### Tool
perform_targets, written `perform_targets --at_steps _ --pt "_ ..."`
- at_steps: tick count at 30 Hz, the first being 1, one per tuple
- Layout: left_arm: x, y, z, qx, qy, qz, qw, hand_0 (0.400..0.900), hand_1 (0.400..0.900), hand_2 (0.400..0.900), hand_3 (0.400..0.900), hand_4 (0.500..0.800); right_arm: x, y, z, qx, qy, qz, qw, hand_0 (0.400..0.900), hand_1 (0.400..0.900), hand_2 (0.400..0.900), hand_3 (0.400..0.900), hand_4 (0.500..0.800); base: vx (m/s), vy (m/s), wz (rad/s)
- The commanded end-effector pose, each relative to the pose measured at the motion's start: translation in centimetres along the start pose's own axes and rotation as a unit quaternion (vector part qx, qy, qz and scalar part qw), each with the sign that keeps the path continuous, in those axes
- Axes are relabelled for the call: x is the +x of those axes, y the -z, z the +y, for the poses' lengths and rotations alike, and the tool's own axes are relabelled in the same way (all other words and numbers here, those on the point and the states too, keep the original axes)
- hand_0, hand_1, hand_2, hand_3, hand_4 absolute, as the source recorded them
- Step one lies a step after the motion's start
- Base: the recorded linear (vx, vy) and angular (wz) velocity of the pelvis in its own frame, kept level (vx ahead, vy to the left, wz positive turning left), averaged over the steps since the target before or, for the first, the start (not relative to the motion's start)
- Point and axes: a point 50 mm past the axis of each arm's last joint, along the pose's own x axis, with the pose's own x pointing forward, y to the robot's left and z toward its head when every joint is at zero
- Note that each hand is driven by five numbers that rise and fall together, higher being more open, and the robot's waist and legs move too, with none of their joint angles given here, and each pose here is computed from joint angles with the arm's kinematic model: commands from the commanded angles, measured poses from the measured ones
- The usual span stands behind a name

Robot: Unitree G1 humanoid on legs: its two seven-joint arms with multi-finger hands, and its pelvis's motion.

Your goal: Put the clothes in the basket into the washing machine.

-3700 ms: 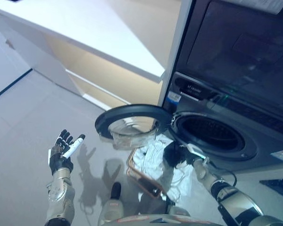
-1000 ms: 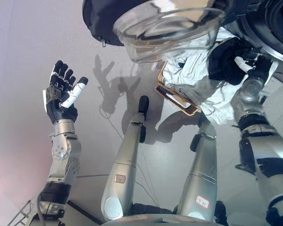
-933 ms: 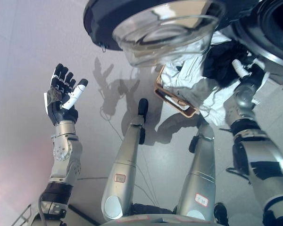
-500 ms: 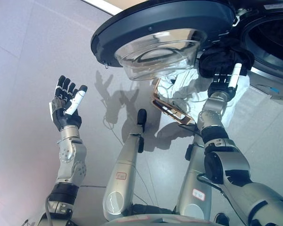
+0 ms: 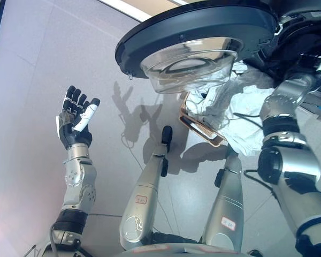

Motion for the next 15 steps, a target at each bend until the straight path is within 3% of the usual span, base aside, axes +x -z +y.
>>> perform_targets --at_steps 1,8,12,13,14,15 --pt "0.3 -2.8 1.4 0.009 -0.006 -0.078 0.997 0.9 0.9 0.9 0.9 0.8 0.6 -4.7 7.6 -0.047 -0.154 -0.099 0.982 0.4 0.4 0.4 0.4 0.5 0.044 -0.013 0.03" --pt "0.5 -3.7 1.6 0.018 0.004 -0.091 0.996 0.9 0.9 0.9 0.9 0.8 -0.1 -6.7 13.2 -0.045 -0.217 -0.13 0.966 0.4 0.4 0.4 0.4 0.5 0.023 -0.014 0.04" --pt "0.5 -3.9 1.3 0.015 0.012 -0.095 0.995 0.9 0.9 0.9 0.9 0.8 0.1 -6.8 12.8 -0.078 -0.212 -0.134 0.965 0.4 0.4 0.4 0.4 0.5 0.014 -0.017 0.06" --pt "0.5 -3.9 1.2 0.014 0.012 -0.095 0.995 0.9 0.9 0.9 0.9 0.8 0.3 -6.9 12.4 -0.078 -0.2 -0.134 0.967 0.773 0.773 0.773 0.773 0.724 0.0 0.0 0.0" --pt "0.5 -4.0 1.2 0.014 0.013 -0.098 0.995 0.9 0.9 0.9 0.9 0.8 0.6 -6.9 11.9 -0.079 -0.187 -0.134 0.97 0.9 0.9 0.9 0.9 0.8 0.003 -0.004 0.04" --pt "0.4 -4.1 1.2 0.012 0.013 -0.101 0.995 0.9 0.9 0.9 0.9 0.8 0.8 -7.1 11.6 -0.08 -0.178 -0.133 0.972 0.9 0.9 0.9 0.9 0.8 0.003 -0.002 0.04"
